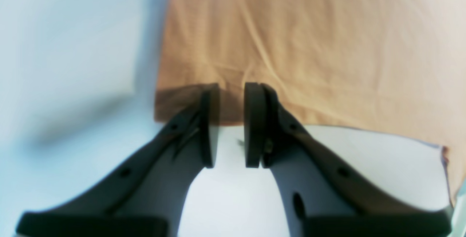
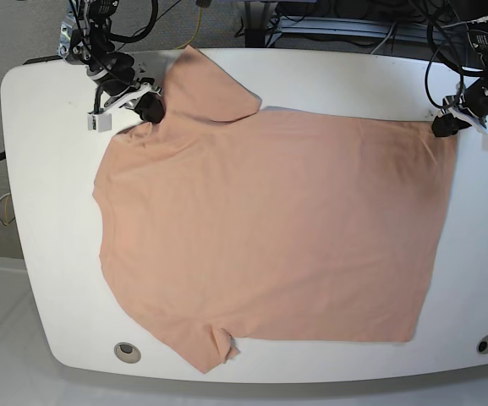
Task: Fold the T-shirt properly
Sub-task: 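Close the left gripper on the shoulder corner edge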
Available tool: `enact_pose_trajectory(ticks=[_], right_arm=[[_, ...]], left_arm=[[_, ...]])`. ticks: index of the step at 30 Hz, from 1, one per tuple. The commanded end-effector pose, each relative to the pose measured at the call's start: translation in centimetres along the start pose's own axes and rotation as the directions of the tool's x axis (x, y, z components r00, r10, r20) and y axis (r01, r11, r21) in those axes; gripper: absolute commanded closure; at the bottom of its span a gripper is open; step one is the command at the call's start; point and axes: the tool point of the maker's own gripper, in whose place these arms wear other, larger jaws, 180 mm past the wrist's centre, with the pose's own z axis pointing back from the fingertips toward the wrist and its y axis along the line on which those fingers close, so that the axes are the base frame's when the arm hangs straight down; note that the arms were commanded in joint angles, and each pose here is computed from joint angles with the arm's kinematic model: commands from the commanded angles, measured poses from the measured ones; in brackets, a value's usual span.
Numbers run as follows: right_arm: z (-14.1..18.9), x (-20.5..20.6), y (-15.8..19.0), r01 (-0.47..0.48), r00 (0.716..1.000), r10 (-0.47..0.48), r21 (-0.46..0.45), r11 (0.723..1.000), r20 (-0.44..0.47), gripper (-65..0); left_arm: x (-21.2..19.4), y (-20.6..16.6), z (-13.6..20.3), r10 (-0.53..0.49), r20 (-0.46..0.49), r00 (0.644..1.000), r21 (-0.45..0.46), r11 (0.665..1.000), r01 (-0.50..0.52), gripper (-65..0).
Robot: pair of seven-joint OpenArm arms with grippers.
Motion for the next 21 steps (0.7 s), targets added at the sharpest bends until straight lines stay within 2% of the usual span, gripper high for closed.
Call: enact_pose_trajectory(ticks=[1,4,14,21], right_arm=[[0.2,0.4,0.0,-0.014,1.000,0.014,0.001,1.000,0.003,0.0],[0.3,0.7,0.0,-0.016,1.000,0.016,-0.001,1.000,0.013,0.0],[0.2,0.6,0.1,-0.019,1.000,0.019,0.002,1.000,0.005,0.0],[0.3,0.7,0.1,-0.020,1.000,0.020,0.001,1.000,0.008,0.0]], left_arm=[[2.1,-0.3,0.8,-0.050,0.046,0.998,0.002,0.999,0.050,-9.9],[3.1,-0.8,1.0,-0.073,0.061,0.995,0.014,0.997,0.072,-11.9],[5.0,-0.4,2.3,-0.075,0.097,0.992,0.082,0.994,0.068,-26.1],[5.6,0.3,2.8,-0.097,0.102,0.990,0.102,0.991,0.086,-26.6]])
